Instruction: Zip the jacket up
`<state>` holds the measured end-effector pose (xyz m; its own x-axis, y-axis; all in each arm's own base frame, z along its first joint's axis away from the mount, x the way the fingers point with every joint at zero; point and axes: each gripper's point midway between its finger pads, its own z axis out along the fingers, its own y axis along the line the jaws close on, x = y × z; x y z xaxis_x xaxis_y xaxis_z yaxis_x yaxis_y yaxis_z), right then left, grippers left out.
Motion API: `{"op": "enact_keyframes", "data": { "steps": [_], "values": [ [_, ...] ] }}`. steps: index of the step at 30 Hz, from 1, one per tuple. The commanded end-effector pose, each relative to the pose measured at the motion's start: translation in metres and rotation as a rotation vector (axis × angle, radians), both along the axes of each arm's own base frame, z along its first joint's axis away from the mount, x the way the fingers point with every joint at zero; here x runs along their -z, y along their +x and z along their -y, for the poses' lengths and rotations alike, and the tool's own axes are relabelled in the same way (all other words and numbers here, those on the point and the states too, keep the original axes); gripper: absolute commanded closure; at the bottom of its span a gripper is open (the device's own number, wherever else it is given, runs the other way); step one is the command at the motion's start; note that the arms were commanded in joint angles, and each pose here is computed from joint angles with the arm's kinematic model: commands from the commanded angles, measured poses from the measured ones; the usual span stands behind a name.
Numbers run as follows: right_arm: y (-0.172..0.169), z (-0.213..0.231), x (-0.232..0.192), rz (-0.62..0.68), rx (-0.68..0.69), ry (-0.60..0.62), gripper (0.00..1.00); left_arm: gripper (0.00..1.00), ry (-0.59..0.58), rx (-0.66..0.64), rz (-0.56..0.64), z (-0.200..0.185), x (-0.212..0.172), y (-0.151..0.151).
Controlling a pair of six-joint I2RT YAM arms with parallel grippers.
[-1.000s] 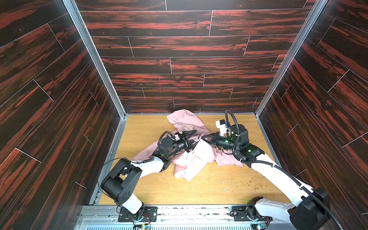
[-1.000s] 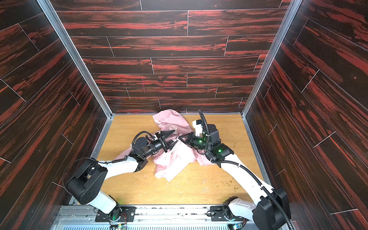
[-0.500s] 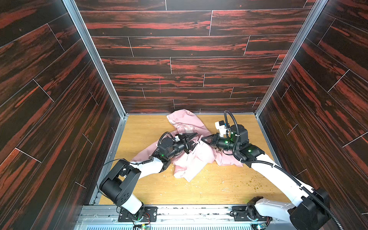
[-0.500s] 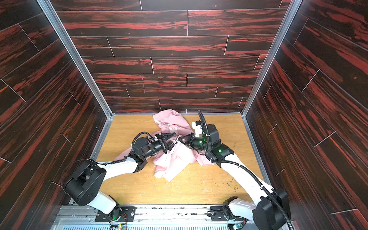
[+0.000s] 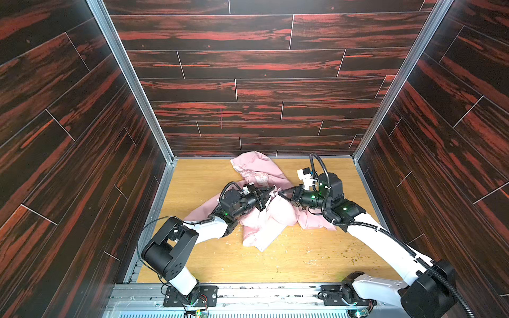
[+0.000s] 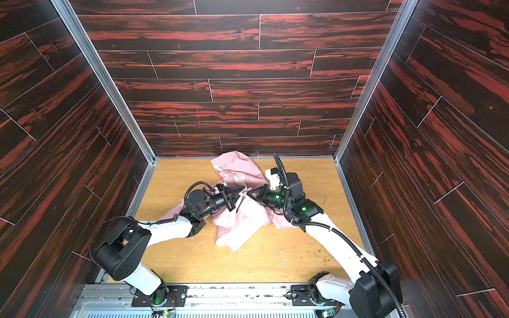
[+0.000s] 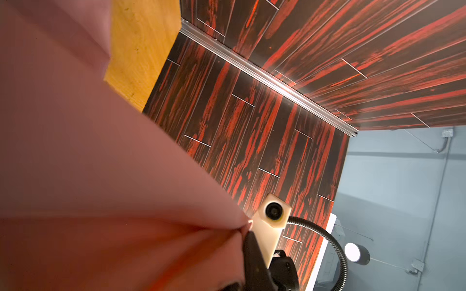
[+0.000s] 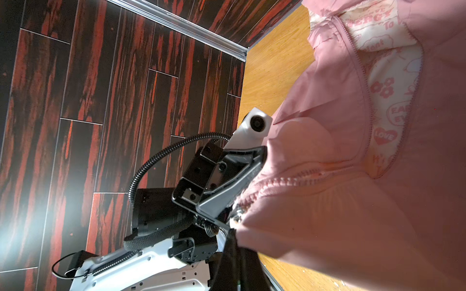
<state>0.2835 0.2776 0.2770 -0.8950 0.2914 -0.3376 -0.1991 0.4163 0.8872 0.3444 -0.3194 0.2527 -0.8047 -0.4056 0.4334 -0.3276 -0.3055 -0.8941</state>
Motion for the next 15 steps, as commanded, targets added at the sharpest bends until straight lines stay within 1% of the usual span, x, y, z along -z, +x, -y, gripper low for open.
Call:
{"op": "enact_keyframes", "data": {
  "steps": [1,4,15],
  "values": [
    [-0.005,0.002,-0.007,0.013,-0.003,0.025,1.0,0.97,-0.072,0.003,0.034,0.001,-0.023,0.003],
    [-0.004,0.002,-0.005,0.001,0.003,0.027,1.0,1.0,-0.079,0.003,0.035,0.002,-0.023,0.003],
    [-0.001,-0.005,0.005,-0.065,-0.008,0.054,1.0,1.0,-0.104,-0.031,0.059,-0.001,-0.026,0.009]
  ]
}}
